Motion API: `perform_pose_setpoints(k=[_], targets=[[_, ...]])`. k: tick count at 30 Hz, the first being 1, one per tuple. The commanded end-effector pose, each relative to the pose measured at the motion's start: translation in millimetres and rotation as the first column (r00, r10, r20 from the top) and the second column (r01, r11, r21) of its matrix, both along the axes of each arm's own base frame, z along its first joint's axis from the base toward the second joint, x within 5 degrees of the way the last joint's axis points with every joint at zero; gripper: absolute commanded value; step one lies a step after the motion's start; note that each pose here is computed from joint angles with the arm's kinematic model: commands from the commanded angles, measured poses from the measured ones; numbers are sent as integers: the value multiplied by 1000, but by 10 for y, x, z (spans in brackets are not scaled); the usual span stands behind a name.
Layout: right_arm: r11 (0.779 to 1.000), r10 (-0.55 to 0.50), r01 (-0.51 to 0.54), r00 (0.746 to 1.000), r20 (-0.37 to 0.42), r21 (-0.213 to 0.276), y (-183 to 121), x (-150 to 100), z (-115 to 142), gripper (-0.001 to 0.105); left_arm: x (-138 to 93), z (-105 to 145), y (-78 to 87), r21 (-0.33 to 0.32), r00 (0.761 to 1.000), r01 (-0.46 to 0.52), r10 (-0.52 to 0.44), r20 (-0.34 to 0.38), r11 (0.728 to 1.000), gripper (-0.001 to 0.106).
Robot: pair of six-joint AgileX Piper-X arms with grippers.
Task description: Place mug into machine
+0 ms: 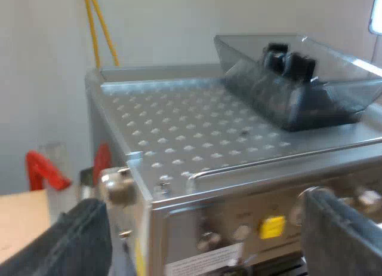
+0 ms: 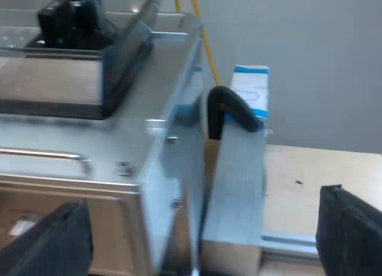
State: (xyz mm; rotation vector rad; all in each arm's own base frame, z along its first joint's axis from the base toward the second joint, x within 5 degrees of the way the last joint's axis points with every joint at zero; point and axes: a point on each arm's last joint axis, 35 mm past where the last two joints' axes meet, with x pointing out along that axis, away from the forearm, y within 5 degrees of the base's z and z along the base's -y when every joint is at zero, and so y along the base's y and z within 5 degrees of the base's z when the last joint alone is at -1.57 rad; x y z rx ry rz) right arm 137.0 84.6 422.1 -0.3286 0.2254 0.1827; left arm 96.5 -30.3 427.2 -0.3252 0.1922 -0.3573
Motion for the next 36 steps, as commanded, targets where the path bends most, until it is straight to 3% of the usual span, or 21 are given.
perform_pose_setpoints(k=[1,2,5,7,11,14,19,22,30,36], targets=[[995,-100,100,994,-44,-6,-360,-5,6,78,109,-16,72,1,999,-43,43,-27,999,67],[995,-100,100,994,-44,-6,-360,-5,6,78,109,-16,72,1,999,-43,43,-27,999,67],[987,-157,152,982,-106,-57,-625,-25,-48,78,149,-48,213,17,984,-168,169,-52,986,67],[974,-220,213,969,-109,-73,-776,-35,-47,78,135,-61,218,32,983,-170,172,-58,985,67],[965,-262,259,960,-94,-43,-931,-106,-17,78,33,-60,219,35,983,-174,176,-56,984,67],[962,-271,271,959,-76,-15,-962,-175,10,78,-121,-42,245,42,970,-238,239,-29,970,67],[962,-272,272,962,-8,21,-933,-489,86,78,-535,-26,252,38,970,-240,238,44,970,67],[970,-242,242,970,13,16,-895,-713,87,78,-773,-48,257,68,973,-218,211,95,974,67],[979,-206,206,977,50,14,-865,-1299,-3,78,-1381,-245,302,76,963,-236,223,150,969,67],[974,-225,222,968,114,34,-869,-1735,-117,78,-1419,-378,304,108,974,-226,222,43,968,67]])
